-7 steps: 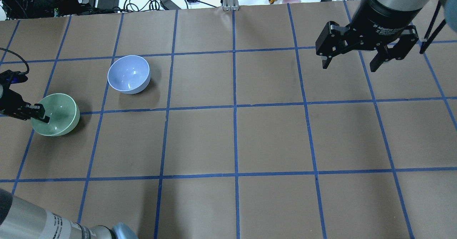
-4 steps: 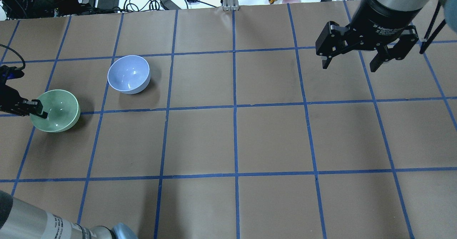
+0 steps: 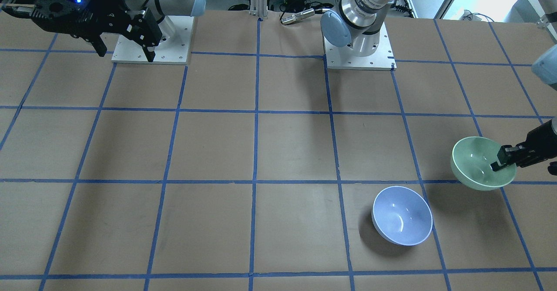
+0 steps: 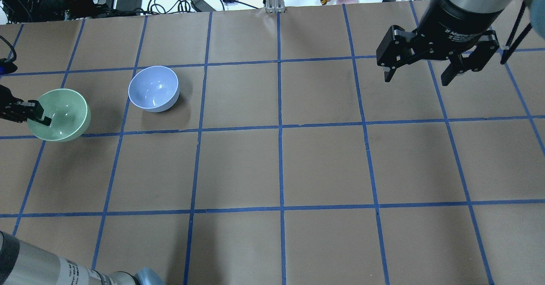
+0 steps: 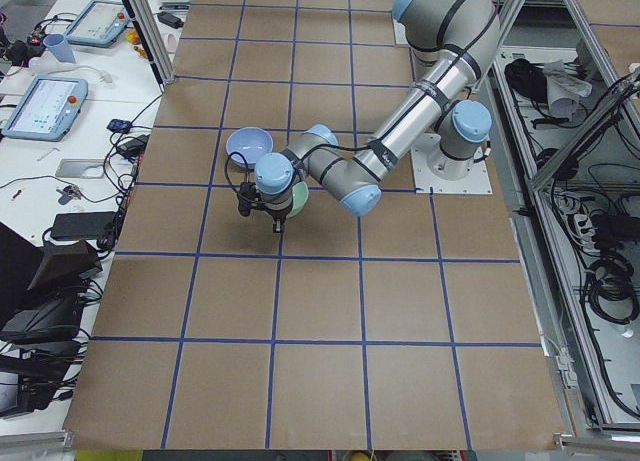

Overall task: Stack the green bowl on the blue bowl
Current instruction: 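Lift the green bowl with the left gripper and carry it over the blue bowl, then lower the green bowl into the blue bowl and open the left gripper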

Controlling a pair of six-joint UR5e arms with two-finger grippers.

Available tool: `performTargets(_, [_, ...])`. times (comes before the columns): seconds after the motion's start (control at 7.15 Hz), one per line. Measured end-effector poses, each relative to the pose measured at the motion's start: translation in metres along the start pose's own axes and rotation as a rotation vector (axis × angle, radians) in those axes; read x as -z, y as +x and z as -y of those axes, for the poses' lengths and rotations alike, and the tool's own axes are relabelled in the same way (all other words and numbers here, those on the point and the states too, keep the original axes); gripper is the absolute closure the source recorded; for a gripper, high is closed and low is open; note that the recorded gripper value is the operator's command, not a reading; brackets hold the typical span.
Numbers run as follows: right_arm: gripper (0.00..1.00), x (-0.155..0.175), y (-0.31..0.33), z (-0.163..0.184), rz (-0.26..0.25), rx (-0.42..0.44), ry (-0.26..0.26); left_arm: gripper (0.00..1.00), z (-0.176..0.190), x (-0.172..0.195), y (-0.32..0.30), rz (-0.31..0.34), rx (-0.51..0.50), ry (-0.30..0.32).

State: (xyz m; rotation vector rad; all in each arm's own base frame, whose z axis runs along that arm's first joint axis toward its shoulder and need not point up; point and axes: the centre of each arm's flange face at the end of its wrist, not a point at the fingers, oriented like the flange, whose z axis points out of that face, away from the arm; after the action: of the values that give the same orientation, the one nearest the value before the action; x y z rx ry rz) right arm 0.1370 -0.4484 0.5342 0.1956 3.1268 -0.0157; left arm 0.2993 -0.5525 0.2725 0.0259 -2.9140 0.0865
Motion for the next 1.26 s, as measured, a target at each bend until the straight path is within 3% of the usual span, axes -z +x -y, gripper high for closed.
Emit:
performTargets(0.28, [0.0, 0.0, 0.0, 0.0, 0.0, 0.0, 0.001, 1.0, 0.027, 0.008, 0.025, -0.064, 0.001, 0.047])
performTargets(0.7, [0.0, 0.0, 0.0, 0.0, 0.0, 0.0, 0.001, 1.0, 0.074, -0.001, 0.112, -0.059, 0.009, 0.077])
performTargets(0.98, [0.0, 0.0, 0.0, 0.0, 0.0, 0.0, 0.001, 1.0, 0.09, -0.02, 0.142, -0.064, 0.109, 0.066])
performTargets(1.26, [0.0, 0.0, 0.0, 0.0, 0.0, 0.0, 0.0, 1.0, 0.1, -0.04, 0.187, -0.038, 0.126, 0.025])
